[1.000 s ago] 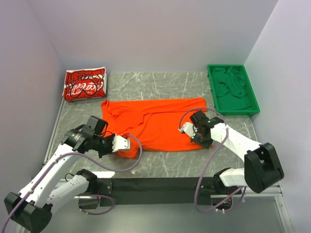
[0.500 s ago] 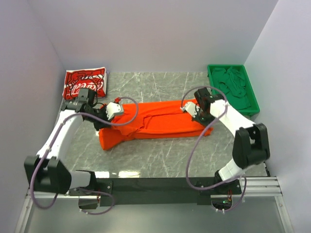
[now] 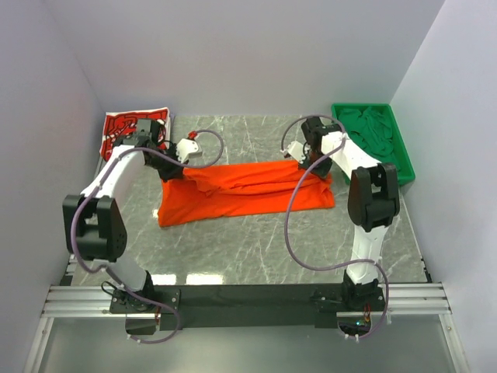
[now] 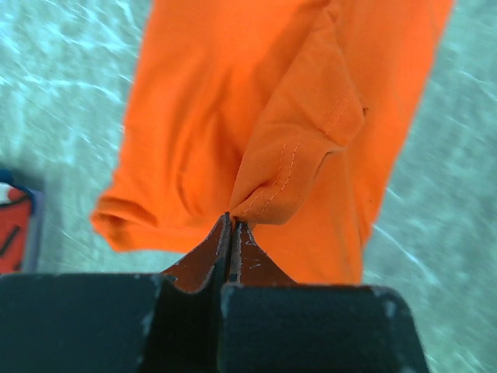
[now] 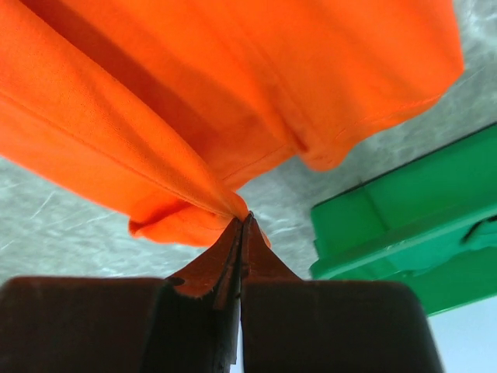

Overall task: Fold and stack the t-shirts
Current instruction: Fold the tshirt

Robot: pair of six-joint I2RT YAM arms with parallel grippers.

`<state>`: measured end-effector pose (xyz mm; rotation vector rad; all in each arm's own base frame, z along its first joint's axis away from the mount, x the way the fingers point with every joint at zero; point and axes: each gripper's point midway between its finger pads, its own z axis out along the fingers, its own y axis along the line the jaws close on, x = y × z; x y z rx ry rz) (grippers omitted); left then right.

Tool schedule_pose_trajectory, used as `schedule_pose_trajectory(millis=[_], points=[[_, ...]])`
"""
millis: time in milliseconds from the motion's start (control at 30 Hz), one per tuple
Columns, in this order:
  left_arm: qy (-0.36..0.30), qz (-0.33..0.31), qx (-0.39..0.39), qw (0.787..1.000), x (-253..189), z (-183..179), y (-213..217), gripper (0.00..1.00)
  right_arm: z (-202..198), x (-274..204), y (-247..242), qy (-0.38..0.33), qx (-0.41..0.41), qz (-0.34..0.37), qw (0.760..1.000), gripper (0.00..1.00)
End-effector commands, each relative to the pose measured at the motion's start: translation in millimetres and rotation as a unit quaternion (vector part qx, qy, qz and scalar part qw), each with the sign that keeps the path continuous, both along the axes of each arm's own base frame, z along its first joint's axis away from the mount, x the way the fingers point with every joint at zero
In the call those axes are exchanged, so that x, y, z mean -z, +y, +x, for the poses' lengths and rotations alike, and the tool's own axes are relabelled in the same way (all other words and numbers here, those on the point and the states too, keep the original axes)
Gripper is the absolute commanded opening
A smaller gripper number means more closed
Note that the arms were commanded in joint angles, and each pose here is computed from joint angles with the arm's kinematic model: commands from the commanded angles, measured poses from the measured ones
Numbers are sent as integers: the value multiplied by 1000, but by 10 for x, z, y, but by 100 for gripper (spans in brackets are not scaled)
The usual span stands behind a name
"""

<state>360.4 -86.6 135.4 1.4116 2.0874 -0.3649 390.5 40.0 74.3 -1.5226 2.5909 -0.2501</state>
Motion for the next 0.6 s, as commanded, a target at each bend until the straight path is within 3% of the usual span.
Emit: schedule_pose_trajectory(millis=[0,367,467,567], points=[[-31,-1,-8,999,-76,338,-4,1,112,-12,-90,2,-11,-25,1000,0],[-21,25,-21,999,328,697,70,1,454,203,-95,-18,19,-41,999,0],[-32,21,-66,997,355,890,96,14,538,239,-153,-29,40,-60,997,3],[-41,-11,-135,990,230,1132,143,28,609,159,-170,-51,65,-66,994,15]])
